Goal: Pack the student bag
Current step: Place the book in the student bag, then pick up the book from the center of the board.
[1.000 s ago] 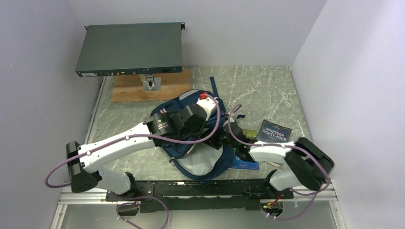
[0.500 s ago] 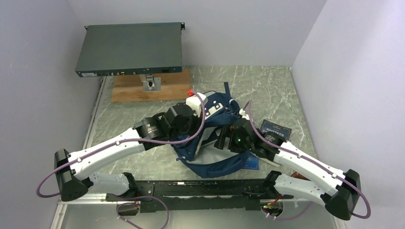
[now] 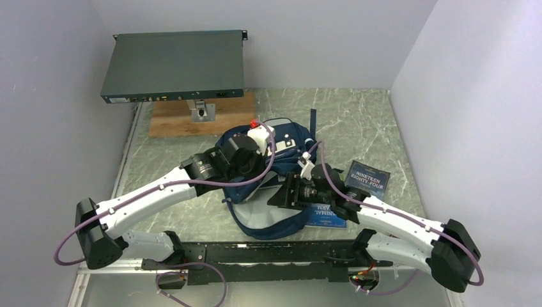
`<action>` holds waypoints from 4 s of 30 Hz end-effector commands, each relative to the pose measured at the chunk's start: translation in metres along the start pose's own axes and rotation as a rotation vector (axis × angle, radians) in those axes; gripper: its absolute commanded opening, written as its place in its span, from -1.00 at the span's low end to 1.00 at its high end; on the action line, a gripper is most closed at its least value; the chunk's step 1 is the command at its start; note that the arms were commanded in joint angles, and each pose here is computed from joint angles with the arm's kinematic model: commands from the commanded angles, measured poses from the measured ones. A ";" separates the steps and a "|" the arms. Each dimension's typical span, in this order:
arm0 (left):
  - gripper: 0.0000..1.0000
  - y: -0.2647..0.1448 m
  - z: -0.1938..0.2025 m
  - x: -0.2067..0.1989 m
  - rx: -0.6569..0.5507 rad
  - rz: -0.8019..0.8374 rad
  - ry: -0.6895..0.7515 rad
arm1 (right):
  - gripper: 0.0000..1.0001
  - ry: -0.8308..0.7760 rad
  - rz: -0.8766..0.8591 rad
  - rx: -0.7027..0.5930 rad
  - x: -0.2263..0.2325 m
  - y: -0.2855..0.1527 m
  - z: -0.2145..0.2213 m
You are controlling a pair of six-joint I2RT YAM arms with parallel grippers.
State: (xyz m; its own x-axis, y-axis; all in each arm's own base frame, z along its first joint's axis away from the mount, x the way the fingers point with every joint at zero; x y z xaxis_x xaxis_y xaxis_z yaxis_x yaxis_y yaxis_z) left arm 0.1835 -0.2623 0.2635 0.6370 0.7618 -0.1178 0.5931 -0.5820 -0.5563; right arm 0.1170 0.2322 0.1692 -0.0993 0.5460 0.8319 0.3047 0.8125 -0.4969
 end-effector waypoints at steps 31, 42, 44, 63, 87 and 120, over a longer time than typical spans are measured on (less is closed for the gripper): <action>-1.00 -0.007 0.037 0.041 0.118 -0.054 -0.001 | 1.00 0.061 1.306 -0.571 -0.083 -0.149 -0.147; -0.38 -0.024 0.021 0.002 0.036 0.277 0.002 | 0.89 0.193 1.104 -0.418 -0.137 -0.090 -0.123; 0.02 -0.036 0.009 -0.003 -0.033 0.308 0.006 | 0.81 0.238 1.053 -0.463 -0.144 -0.093 -0.118; 0.75 0.131 0.007 -0.157 0.008 0.555 -0.167 | 0.72 0.467 0.894 -0.690 -0.180 -0.174 -0.139; 0.53 0.240 0.090 -0.190 0.366 0.430 -0.342 | 0.63 0.582 0.925 -0.670 -0.236 -0.160 -0.130; -0.31 0.267 0.106 -0.157 0.372 0.582 -0.573 | 0.56 0.565 0.868 -0.535 -0.241 -0.137 -0.128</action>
State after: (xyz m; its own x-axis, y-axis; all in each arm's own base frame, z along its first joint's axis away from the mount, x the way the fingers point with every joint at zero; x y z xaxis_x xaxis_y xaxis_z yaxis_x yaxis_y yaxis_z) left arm 0.1842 -0.5099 0.0741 0.4028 0.3850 -0.8303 -0.0530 -0.8959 -0.4411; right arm 0.2349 -0.0491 0.0897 0.7192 0.5987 0.3526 0.5132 -0.1156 -0.8505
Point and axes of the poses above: each gripper's point midway between its finger pads, its own y axis out along the fingers, its own x axis along the line the jaws close on, z = x × y, the point moved 6 cm from there along -y, back along the fingers, and after that the axes turned 6 degrees about y, right-handed, at the moved point
